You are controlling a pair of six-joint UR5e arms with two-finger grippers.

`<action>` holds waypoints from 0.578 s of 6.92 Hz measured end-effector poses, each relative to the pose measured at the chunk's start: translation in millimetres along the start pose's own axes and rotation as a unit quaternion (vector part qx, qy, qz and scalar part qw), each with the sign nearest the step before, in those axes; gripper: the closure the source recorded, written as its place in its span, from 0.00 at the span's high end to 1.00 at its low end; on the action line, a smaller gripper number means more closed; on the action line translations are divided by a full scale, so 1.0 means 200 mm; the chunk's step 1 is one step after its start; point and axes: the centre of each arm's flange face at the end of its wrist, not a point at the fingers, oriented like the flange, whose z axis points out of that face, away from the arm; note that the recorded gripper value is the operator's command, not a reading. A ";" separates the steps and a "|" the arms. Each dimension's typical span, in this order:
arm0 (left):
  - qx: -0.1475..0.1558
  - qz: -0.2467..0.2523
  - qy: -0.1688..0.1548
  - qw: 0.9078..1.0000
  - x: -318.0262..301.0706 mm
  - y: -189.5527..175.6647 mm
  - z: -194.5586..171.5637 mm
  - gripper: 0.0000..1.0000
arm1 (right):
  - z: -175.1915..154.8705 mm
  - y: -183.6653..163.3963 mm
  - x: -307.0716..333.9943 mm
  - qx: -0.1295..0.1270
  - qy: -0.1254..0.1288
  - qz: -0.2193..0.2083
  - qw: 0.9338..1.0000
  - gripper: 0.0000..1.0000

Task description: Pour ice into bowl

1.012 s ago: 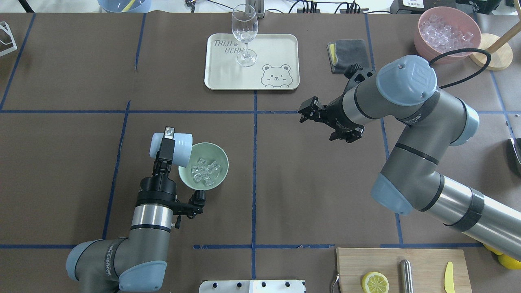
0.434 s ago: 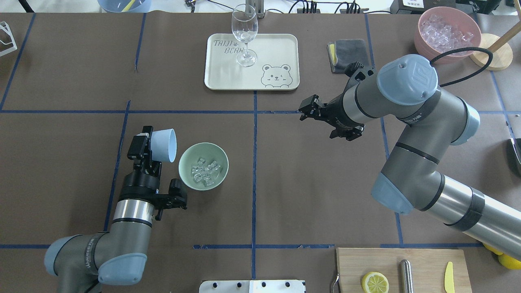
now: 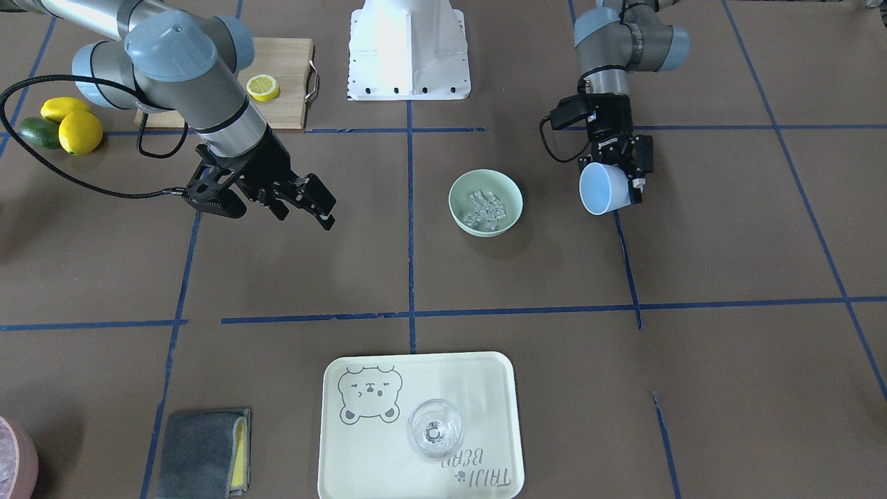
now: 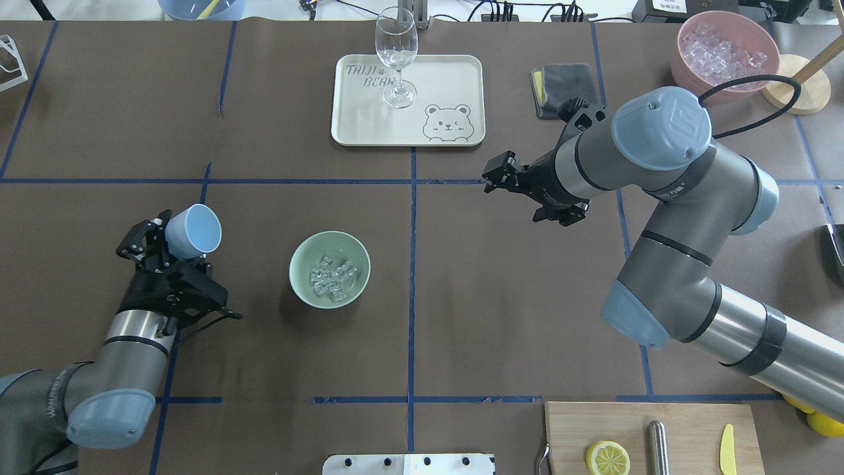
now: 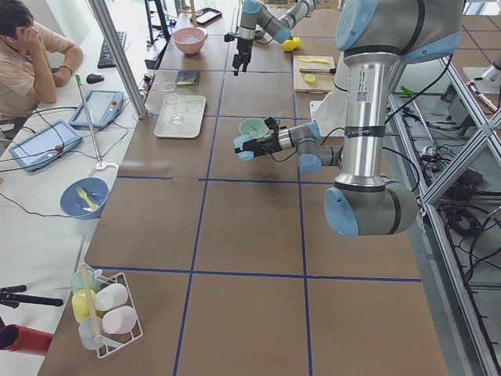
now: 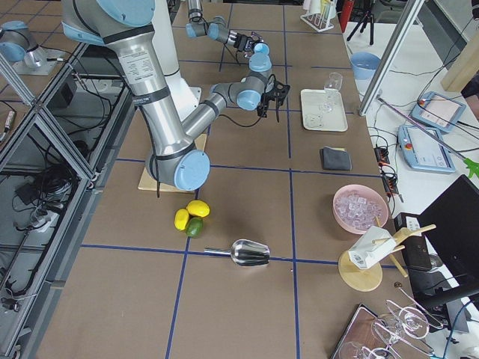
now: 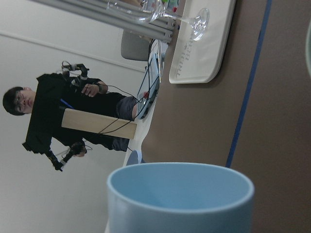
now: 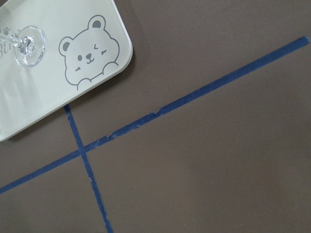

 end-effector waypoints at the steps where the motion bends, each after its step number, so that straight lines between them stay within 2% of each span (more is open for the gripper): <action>1: -0.021 -0.089 -0.002 0.996 -0.09 0.15 0.02 0.00 | 0.00 0.00 0.00 0.005 0.000 -0.001 1.000 1.00; 2: -0.032 -0.186 -0.013 0.982 -0.18 0.23 0.05 0.00 | 0.00 0.00 0.00 0.008 0.000 -0.001 1.000 1.00; 3: -0.035 -0.276 -0.028 0.960 -0.24 0.28 0.08 0.00 | 0.00 0.00 0.00 0.010 0.000 -0.001 1.000 1.00; 4: -0.034 -0.340 -0.045 0.939 -0.30 0.32 0.12 0.00 | 0.00 0.00 -0.01 0.012 -0.001 -0.002 1.000 1.00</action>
